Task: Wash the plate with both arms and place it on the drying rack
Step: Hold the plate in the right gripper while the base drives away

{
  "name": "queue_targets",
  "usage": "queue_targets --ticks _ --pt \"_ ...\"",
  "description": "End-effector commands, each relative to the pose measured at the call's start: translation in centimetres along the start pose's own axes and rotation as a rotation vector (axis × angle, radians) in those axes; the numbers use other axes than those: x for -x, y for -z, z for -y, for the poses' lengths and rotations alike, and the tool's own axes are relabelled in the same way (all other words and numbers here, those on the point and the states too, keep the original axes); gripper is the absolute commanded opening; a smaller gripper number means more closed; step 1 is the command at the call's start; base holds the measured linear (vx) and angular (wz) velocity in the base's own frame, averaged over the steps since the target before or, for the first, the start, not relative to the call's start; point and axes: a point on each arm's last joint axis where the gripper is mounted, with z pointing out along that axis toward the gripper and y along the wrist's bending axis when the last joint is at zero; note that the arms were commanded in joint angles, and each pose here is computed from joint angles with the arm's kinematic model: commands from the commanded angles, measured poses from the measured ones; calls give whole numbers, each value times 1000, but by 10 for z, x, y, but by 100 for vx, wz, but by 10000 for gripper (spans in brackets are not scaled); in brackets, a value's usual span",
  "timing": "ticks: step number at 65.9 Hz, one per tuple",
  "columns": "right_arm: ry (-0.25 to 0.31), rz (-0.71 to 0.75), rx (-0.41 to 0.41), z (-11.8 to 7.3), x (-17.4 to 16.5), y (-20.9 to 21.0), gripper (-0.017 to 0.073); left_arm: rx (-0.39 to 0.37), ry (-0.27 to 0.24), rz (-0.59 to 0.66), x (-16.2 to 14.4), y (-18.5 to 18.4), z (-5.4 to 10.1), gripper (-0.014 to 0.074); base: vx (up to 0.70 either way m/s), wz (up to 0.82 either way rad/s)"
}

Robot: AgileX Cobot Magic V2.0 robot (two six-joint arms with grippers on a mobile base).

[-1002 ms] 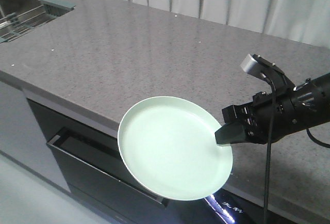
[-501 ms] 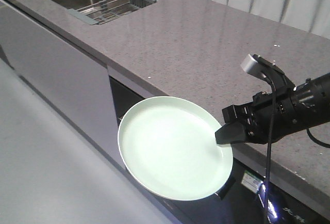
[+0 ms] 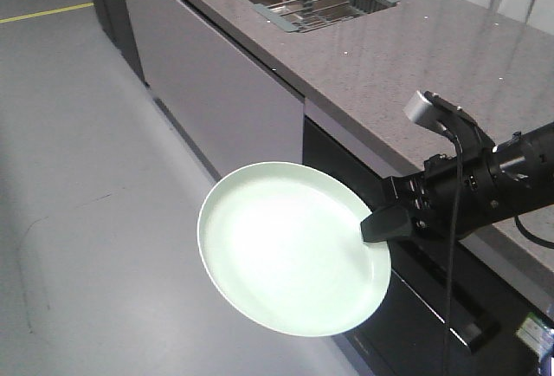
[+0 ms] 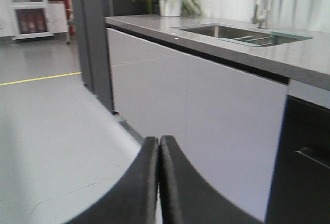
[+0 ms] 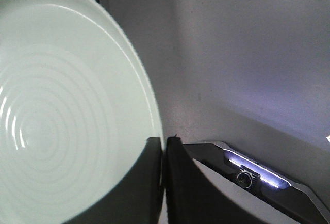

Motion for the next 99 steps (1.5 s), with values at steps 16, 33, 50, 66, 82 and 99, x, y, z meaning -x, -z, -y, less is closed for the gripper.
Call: queue_targets --ticks 16,33,50,66,82,99 --pt "21 67 42 -13 5 13 -8 -5 11 113 15 3 0 -6 -3 42" --pt "21 67 42 -13 5 13 -8 -5 11 113 15 3 0 -6 1 35" --pt "21 67 42 -13 5 13 -8 -5 11 113 15 3 0 -6 5 32" --pt "21 67 42 -13 5 13 -8 -5 11 113 15 3 0 -6 8 28" --pt "21 67 42 -13 5 13 -8 -5 11 113 15 3 0 -6 10 30" --pt "21 67 42 -13 5 13 -8 -5 11 113 15 3 0 -6 14 28"
